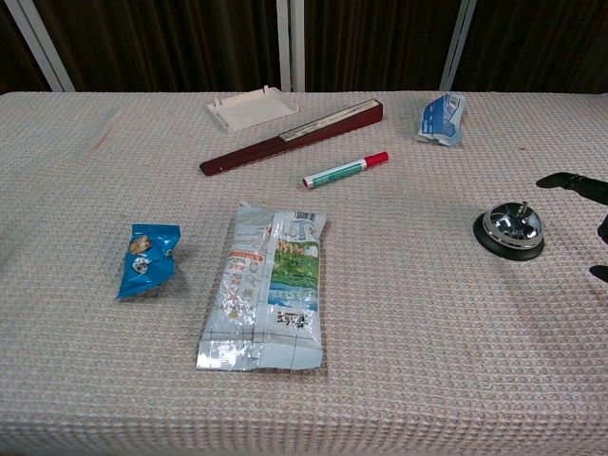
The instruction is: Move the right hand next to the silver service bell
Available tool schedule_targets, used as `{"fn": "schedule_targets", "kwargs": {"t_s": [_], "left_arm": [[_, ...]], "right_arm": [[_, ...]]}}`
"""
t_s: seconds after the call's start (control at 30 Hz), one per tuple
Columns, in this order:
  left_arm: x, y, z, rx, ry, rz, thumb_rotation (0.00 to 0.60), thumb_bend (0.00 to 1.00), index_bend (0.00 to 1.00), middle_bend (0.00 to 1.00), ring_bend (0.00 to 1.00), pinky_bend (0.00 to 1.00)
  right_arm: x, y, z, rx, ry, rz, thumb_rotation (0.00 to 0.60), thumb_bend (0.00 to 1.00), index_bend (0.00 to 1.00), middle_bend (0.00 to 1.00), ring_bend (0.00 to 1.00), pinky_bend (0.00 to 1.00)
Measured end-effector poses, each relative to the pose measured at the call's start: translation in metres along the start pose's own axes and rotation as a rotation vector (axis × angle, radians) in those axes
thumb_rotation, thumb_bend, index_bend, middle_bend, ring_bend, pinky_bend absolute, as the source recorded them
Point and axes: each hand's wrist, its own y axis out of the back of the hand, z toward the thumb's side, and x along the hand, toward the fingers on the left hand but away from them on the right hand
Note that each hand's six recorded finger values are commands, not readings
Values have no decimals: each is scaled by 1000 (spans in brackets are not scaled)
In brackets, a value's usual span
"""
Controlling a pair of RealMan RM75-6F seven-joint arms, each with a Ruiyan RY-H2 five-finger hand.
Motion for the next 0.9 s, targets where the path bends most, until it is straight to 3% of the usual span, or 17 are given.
{"fn": "schedule_targets", "kwargs": {"t_s": [0.9], "left_arm": [[0, -6, -4, -5, 10, -25, 163, 12, 114, 83, 71, 175]], "right_arm": [[-7, -11, 6, 25, 6, 47, 600, 247, 0, 797, 859, 846]]}}
